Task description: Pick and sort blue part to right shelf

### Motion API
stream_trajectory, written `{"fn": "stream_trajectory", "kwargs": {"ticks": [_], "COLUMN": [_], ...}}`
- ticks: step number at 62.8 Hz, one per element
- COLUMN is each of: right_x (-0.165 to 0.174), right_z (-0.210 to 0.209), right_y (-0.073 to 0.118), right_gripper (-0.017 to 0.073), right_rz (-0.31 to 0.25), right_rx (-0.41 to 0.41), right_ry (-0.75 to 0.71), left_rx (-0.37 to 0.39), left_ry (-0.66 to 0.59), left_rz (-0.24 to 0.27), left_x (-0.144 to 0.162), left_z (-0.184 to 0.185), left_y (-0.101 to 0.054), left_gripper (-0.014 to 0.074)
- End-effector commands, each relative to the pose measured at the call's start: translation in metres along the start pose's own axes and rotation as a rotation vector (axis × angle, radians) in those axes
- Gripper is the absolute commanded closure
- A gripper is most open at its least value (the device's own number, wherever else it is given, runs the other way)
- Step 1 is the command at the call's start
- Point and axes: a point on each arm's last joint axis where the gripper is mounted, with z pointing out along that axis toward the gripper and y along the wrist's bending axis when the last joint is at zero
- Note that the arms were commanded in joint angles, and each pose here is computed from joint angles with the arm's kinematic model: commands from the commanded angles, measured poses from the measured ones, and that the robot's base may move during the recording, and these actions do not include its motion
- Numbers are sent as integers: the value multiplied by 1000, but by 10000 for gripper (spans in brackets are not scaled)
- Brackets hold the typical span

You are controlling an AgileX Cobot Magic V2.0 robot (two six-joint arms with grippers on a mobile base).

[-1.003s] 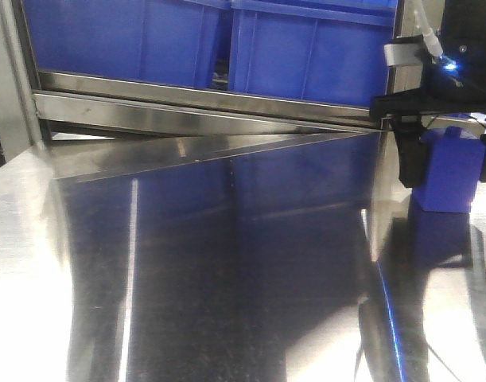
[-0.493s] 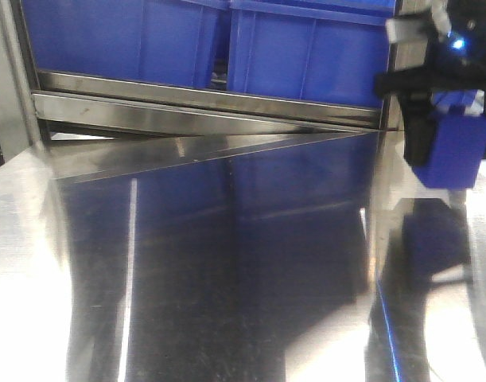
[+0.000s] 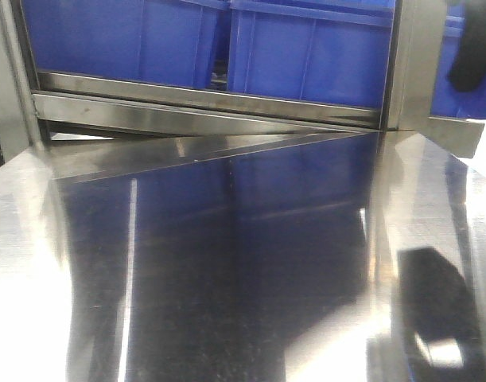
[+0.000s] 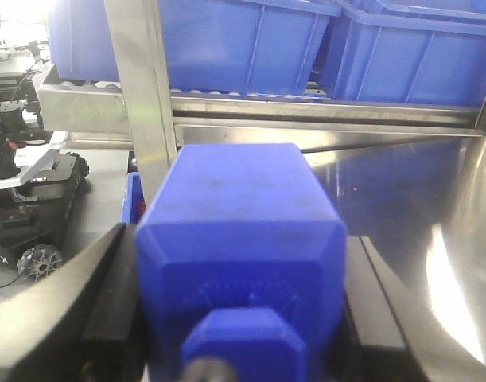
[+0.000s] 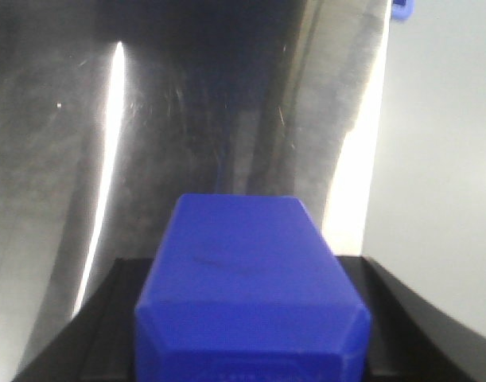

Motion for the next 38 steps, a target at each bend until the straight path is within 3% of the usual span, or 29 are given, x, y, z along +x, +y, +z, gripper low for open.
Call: {"fn": "stream_trajectory", "kwargs": {"ticks": [1,25,38], "right_x": [7,110,149], "right_z": [-31,-100,-131], "right_y": [-3,-15,-20], "right_gripper": [286,286,286], "right_rz": [-37,-82,-69], "right_rx": [-6,-18,-22], "right_ry": [-184,-523,-708], "left_rx": [10,10,11], "left_ry": [-91,-90,-90], "left_rz": [-5,-5,-6], "left_x": [-10,-9,-9], "left_z": [-3,-2,-2], "left_y": [0,0,-1], "left_gripper": [330,330,331]}}
